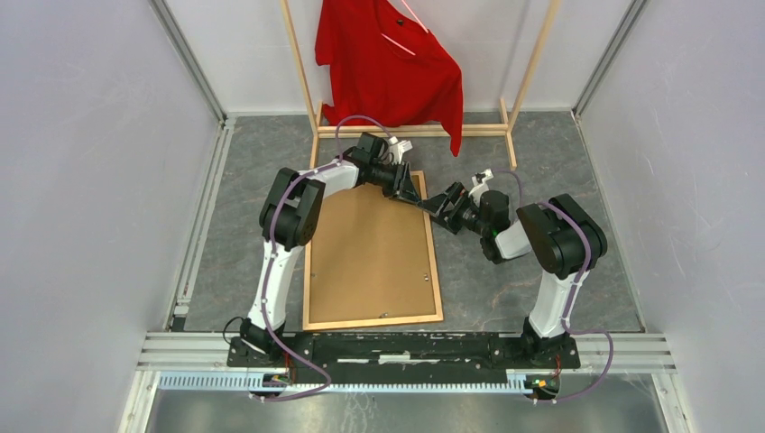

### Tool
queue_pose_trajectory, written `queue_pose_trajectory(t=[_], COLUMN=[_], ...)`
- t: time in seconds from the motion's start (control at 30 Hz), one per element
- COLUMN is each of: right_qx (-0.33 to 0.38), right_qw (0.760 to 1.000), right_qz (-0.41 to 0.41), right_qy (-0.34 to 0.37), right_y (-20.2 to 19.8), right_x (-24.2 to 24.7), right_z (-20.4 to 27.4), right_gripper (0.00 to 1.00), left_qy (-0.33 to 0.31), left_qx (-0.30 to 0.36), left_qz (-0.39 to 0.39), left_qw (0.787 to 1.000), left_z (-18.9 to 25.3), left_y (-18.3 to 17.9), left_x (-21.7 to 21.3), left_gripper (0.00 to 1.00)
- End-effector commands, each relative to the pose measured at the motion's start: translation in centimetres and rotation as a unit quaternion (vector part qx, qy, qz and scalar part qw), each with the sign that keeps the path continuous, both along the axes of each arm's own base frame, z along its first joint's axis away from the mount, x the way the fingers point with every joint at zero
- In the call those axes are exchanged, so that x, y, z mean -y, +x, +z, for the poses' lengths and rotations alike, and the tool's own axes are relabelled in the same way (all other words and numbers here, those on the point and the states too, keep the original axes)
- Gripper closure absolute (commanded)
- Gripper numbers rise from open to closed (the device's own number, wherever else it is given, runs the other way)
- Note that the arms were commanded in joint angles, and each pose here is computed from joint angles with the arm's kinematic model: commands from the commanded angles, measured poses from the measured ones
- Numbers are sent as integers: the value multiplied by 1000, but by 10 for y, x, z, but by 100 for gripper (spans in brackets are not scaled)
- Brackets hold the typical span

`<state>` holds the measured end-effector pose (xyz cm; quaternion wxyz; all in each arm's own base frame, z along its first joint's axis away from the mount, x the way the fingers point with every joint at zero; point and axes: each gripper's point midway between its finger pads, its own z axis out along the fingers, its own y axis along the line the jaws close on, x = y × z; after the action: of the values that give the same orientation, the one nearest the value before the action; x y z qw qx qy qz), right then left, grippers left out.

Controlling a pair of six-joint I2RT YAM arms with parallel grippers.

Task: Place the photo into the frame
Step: Install the photo frame at the center of the board.

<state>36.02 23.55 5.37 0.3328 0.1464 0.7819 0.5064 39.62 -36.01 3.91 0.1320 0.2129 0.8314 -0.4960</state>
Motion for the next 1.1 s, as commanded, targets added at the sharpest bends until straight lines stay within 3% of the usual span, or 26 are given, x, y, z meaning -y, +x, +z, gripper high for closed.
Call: queue_pose_trajectory(t=[0.0, 0.53, 0.83, 1.07], right_qx=[8, 7, 9, 9], right_qw=[1000, 1000, 1000, 1000], right_qz=[10, 12, 13, 12], right_qy=[10, 12, 9, 10], right_y=[-3, -3, -1, -1], right_x=[-6, -6, -7, -6], right_z=[3, 3, 4, 5], right_gripper=[2, 2, 2, 2], left_qy=[-8, 1, 7, 14], left_qx=[6, 5, 84, 83], left_qz=[-33, -53, -46, -33], left_qw=[999, 999, 995, 996], left_z=[-1, -8, 28, 20], left_y=[-10, -20, 4, 9], left_x=[7, 14, 13, 13], left_gripper=[65, 66, 66, 67])
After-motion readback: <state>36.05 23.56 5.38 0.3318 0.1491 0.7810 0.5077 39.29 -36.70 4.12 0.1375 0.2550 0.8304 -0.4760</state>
